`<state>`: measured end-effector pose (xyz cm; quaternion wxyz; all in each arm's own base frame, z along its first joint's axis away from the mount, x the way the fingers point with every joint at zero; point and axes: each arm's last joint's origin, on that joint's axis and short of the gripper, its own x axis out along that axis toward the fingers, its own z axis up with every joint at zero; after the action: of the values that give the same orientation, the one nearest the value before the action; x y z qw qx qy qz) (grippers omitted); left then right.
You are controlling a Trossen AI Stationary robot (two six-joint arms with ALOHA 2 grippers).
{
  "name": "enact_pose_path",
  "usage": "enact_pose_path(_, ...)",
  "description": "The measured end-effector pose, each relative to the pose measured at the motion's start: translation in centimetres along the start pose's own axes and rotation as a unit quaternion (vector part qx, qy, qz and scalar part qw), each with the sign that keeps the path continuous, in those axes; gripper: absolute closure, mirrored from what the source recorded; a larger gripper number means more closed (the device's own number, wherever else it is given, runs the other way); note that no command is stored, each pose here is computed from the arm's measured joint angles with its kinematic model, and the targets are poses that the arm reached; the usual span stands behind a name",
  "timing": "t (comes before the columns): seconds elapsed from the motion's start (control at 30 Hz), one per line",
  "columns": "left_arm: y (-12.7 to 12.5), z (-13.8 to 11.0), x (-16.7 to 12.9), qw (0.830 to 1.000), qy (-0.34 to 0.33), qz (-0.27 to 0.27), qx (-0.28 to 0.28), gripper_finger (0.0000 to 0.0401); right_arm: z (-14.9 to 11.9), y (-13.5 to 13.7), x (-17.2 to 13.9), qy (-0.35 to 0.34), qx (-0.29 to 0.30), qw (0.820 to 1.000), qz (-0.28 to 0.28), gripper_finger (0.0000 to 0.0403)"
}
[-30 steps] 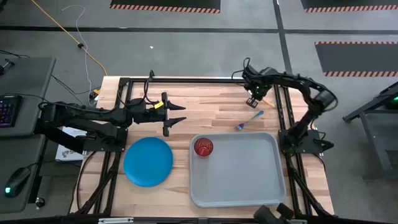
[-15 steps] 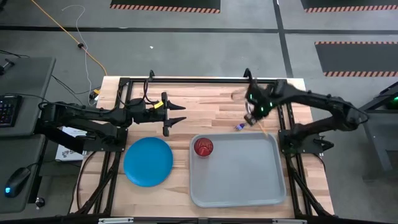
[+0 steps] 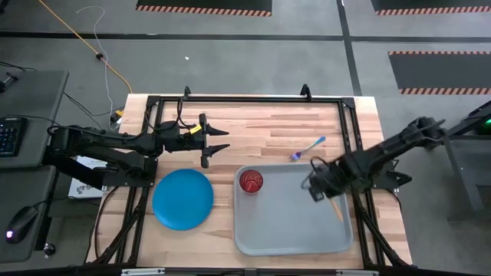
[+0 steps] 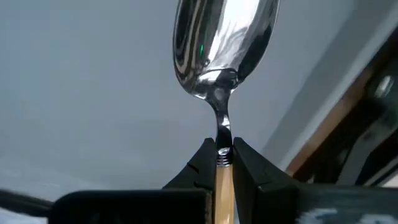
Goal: Pick and place plate/cup/fork/spoon on tray
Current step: Put the yellow spoon on the gray tray
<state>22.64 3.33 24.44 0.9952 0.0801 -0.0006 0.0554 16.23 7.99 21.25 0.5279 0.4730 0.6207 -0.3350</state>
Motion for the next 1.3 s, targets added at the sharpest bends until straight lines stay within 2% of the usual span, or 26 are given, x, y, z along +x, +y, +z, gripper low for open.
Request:
enact_pose_path(0.23, 0.1, 0.5, 0.2, 1.000, -0.003, 0.000, 0.002, 0.0217, -2.0, -1.3, 3.6, -0.009, 0.086, 0.996, 0.000, 0.0395)
enact_pose_path(0.5, 0.1, 0.5, 0.2, 1.000, -0.002, 0.000, 0.001, 0.0217, -3.0, -2.5, 5.4, -0.017, 0.121, 0.992, -0.010, 0.0394)
enact_pose_path(0.93, 0.1, 0.5, 0.2, 1.000, -0.002, 0.000, 0.001, 0.0217, -2.7, -2.7, 7.1, -0.035, 0.127, 0.991, -0.022, 0.0390)
enact_pose_path(1.3, 0.1, 0.5, 0.2, 1.000, -0.002, 0.000, 0.001, 0.0217, -2.9, -1.9, 7.5, -0.022, 0.130, 0.991, 0.003, 0.0332)
